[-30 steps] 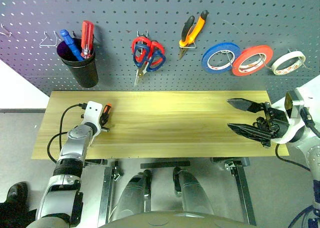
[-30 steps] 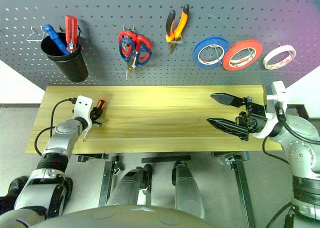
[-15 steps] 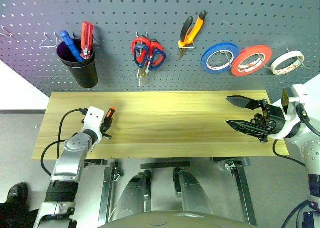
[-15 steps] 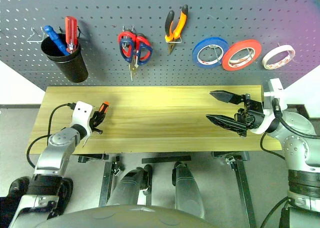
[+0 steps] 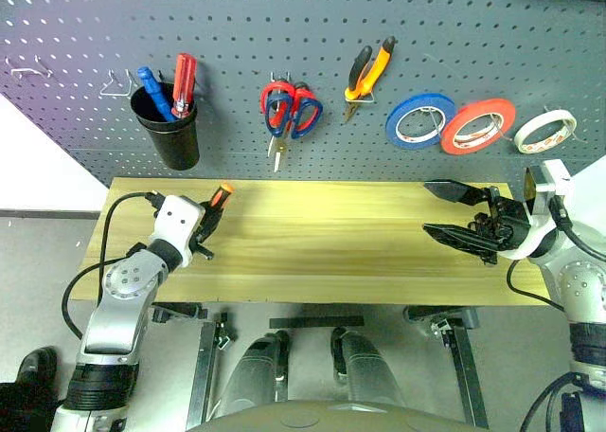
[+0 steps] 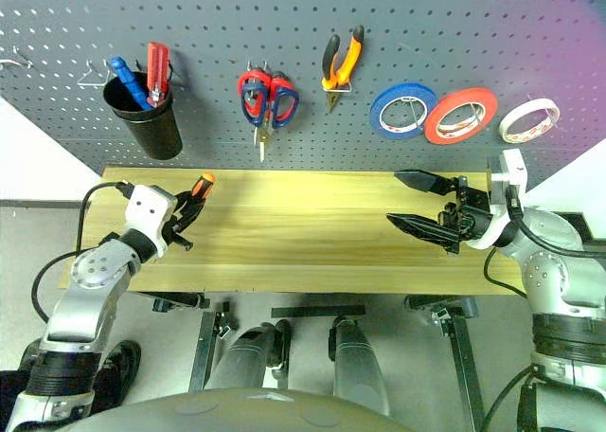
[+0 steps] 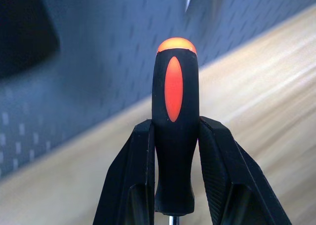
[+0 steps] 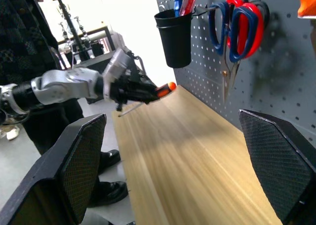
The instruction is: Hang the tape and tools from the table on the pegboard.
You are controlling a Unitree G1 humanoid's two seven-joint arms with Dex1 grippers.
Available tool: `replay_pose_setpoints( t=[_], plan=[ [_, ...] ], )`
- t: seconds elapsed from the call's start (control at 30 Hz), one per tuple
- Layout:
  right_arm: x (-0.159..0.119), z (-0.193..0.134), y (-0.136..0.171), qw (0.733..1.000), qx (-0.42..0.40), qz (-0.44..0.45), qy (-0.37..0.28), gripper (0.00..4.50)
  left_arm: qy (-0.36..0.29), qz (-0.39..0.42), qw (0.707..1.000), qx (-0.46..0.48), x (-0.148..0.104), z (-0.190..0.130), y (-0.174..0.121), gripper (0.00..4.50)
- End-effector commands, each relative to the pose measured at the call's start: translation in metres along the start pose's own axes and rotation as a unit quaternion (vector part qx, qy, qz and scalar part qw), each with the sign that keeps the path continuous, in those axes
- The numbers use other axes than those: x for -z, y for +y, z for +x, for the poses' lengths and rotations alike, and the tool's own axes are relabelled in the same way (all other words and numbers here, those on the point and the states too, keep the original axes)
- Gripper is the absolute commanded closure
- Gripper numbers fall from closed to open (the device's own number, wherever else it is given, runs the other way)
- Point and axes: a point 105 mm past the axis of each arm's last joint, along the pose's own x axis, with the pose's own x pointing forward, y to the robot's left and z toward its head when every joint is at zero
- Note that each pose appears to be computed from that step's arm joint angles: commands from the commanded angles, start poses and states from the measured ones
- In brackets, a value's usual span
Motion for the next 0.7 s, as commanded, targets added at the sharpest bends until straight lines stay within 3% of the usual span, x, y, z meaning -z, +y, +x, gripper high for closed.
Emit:
replay_pose_setpoints(
  t=[0.03, 0.23, 0.43, 0.7],
  plan=[
    [-0.008, 0.000, -0.003, 1.000, -0.003, -0.024, -0.010, 0.00, -0.071, 0.024, 0.997, -0.014, -0.037, -0.003, 0.012, 3.59],
    [-0.007, 0.000, -0.004, 1.000, -0.002, -0.027, -0.011, 0.00, -0.128, 0.042, 0.989, -0.054, -0.076, 0.005, 0.042, 3.59],
    [-0.007, 0.001, -0.007, 0.999, -0.002, -0.033, -0.010, 0.00, -0.183, 0.064, 0.979, -0.060, -0.118, 0.018, 0.053, 3.59],
    [-0.009, 0.001, -0.011, 0.999, 0.001, -0.041, -0.008, 0.00, -0.228, 0.070, 0.968, -0.074, -0.156, 0.033, 0.073, 3.59]
  ],
)
